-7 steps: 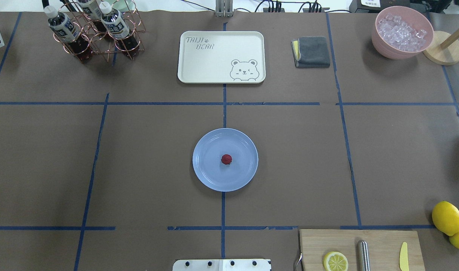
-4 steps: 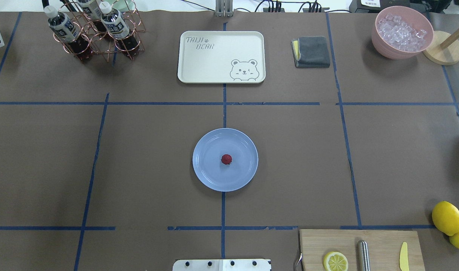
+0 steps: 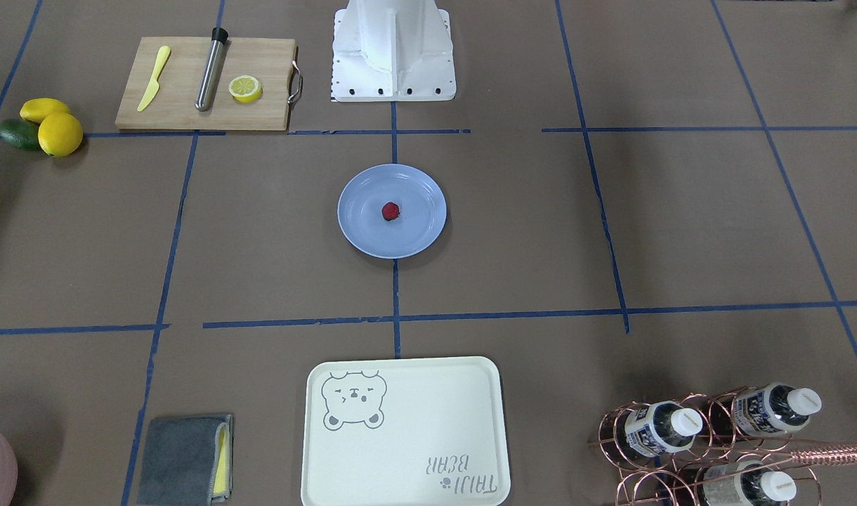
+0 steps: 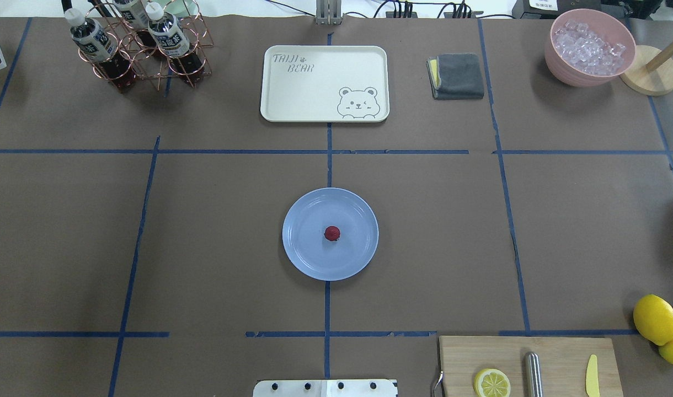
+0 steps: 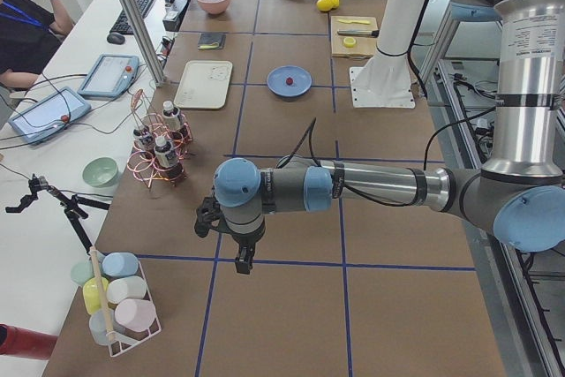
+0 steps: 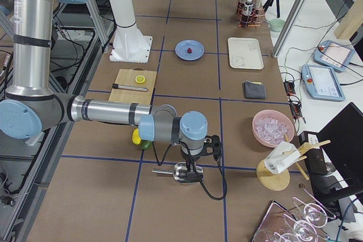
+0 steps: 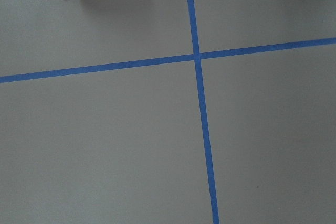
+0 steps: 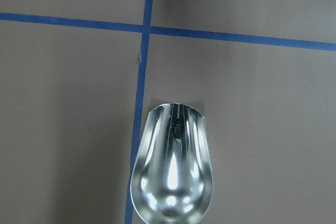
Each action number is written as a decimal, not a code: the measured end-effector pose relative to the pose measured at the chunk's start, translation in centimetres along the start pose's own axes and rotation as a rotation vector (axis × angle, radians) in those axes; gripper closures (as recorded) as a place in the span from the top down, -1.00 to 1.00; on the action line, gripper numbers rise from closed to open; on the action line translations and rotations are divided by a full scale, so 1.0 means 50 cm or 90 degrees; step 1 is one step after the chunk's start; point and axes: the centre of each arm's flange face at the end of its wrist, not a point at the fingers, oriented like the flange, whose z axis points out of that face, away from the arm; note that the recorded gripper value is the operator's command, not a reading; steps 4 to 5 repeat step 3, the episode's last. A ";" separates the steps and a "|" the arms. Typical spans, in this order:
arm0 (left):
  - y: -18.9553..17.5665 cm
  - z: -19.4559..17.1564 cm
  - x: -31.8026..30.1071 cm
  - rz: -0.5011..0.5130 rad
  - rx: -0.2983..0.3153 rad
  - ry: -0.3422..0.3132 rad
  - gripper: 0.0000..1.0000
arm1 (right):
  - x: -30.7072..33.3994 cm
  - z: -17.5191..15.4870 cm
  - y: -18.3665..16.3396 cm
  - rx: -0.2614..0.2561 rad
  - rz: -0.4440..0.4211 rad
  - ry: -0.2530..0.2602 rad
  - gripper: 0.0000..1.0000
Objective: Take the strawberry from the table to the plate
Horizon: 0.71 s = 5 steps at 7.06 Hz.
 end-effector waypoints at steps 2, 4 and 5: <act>0.004 0.003 -0.002 -0.001 -0.001 0.001 1.00 | -0.001 -0.001 0.000 0.001 0.000 0.000 1.00; 0.005 0.003 -0.002 -0.001 -0.002 0.001 1.00 | -0.002 -0.002 0.000 0.001 -0.001 0.000 1.00; 0.005 0.003 -0.002 -0.001 -0.002 0.001 1.00 | -0.002 -0.002 0.000 0.001 -0.001 0.000 1.00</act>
